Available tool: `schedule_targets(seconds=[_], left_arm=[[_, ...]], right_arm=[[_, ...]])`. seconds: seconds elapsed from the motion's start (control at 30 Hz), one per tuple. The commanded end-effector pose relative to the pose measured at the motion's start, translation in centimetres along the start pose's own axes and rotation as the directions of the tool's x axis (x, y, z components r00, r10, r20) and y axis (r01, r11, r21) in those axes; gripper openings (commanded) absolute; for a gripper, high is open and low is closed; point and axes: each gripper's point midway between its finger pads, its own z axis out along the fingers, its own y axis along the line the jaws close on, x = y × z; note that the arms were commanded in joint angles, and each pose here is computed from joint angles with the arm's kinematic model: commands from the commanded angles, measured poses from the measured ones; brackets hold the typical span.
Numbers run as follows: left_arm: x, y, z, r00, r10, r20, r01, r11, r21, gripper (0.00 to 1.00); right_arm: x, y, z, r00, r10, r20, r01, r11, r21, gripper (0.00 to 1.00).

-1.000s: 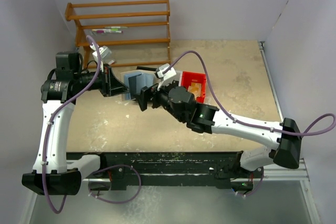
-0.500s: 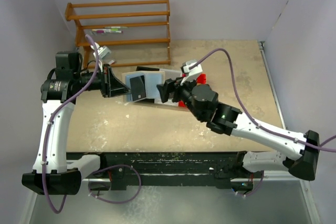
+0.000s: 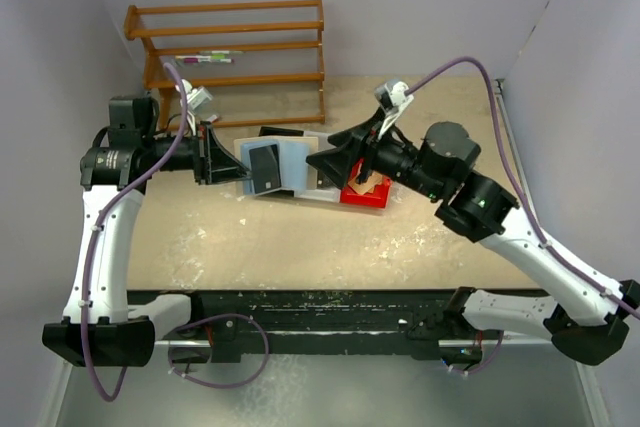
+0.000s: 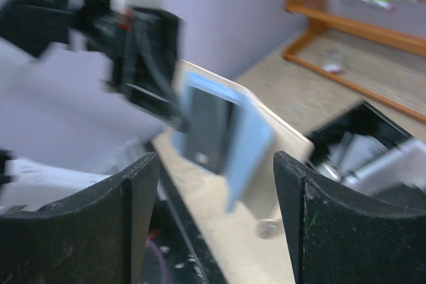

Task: Take the credit cards out of the card holder

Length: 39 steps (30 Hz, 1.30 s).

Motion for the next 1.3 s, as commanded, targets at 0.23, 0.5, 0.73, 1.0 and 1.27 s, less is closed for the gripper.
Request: schedule_targets(seconds=[0.23, 0.5, 0.73, 1.0, 1.27], left_arm=[[-0.5, 0.4, -0.3, 0.998, 0.056, 0.0, -0.056, 0.997, -0.052, 0.0], [-0.7, -2.2, -0.6, 0.996, 0.089, 0.015, -0.09, 0.994, 0.055, 0.0], [-0.6, -3.9, -0.7, 0.997, 0.079, 0.018, -0.081, 0.984, 0.156, 0.0], [-0.4, -4.5, -0.7, 0.998, 0.055, 0.014, -0.057, 0.977, 0.207, 0.0], [-0.4, -4.4, -0.7, 0.999, 0.049, 0.012, -0.05, 0.976, 0.211, 0.0]], right_arm=[[-2.3, 8.3, 3.6, 0.984, 0.162, -0.075, -0.179, 0.895, -0.41, 0.67], [2.1, 6.4, 4.8, 0.966, 0.164, -0.199, -0.229, 0.899, -0.374, 0.66], [3.3, 4.2, 4.1, 0.958, 0.181, -0.222, -0.253, 0.898, -0.36, 0.62], [3.3, 4.9, 4.3, 0.948, 0.199, -0.248, -0.293, 0.849, -0.441, 0.57], [3.1, 6.1, 4.9, 0.936, 0.228, -0.268, -0.339, 0.785, -0.519, 0.47]])
